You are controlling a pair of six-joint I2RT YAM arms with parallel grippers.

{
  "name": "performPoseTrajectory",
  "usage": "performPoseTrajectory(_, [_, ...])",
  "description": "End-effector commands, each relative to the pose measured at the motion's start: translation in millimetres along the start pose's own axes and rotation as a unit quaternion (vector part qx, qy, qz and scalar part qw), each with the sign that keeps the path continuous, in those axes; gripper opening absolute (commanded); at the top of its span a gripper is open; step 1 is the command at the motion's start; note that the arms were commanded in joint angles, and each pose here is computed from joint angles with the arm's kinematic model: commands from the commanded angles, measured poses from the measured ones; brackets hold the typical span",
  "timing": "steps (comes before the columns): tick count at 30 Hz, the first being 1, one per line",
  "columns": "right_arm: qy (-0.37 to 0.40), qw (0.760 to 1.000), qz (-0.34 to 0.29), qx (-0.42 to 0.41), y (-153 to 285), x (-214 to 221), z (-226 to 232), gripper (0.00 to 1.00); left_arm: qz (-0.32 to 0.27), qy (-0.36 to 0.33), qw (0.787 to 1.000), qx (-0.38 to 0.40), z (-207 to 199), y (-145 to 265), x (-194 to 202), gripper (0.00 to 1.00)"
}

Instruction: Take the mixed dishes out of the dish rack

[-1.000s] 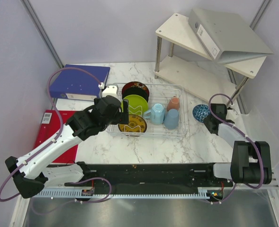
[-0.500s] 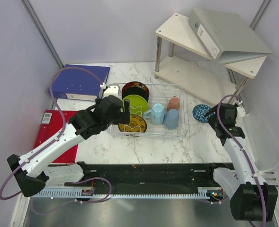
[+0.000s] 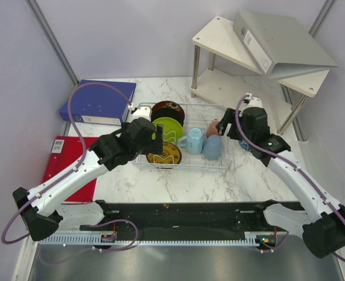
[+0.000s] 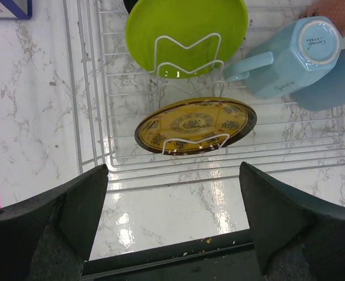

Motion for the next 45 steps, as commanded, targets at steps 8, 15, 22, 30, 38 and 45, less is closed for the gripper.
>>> performPoseTrajectory(8, [0.229, 0.971, 0.06, 0.005, -20.3, 44.5, 34.8, 0.83, -0.007, 0.018, 1.0, 0.018, -3.1, 0.9, 1.3, 0.99])
performPoseTrajectory(15, [0.243, 0.966, 0.074, 0.041, -32.6, 64.5, 17.2, 0.82, -0.003, 0.011, 1.0, 0.008, -0.8, -3.6, 5.8, 0.99])
performPoseTrajectory(22, [0.243, 0.962, 0.101, 0.069, -47.5, 82.6, 4.3, 0.81, 0.006, 0.007, 1.0, 0.012, -5.5, -8.0, 6.3, 0.99])
performPoseTrajectory(30, [0.232, 0.964, 0.113, 0.06, -55.1, 92.1, 5.5, 0.66, 0.01, 0.007, 1.0, 0.014, -6.1, -9.3, 9.3, 0.99])
performPoseTrajectory(38, [0.215, 0.972, 0.088, 0.042, -33.9, 69.6, 19.6, 0.5, 0.009, 0.01, 1.0, 0.014, -5.1, -8.5, 10.2, 0.99])
performPoseTrajectory(45, [0.197, 0.979, 0.056, -0.007, 12.2, 27.8, 55.1, 0.43, 0.006, 0.01, 1.0, 0.012, -5.8, -8.5, 6.8, 0.99])
Point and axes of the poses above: each gripper's point midway between its finger pads, its own y axis back along the fingers, its own z axis along the line the jaws close on, x = y × z, the point moved 4 cm from there along y, back along the fingers, and after that the axes turned 6 degrees about -y, right-handed, at the moved point
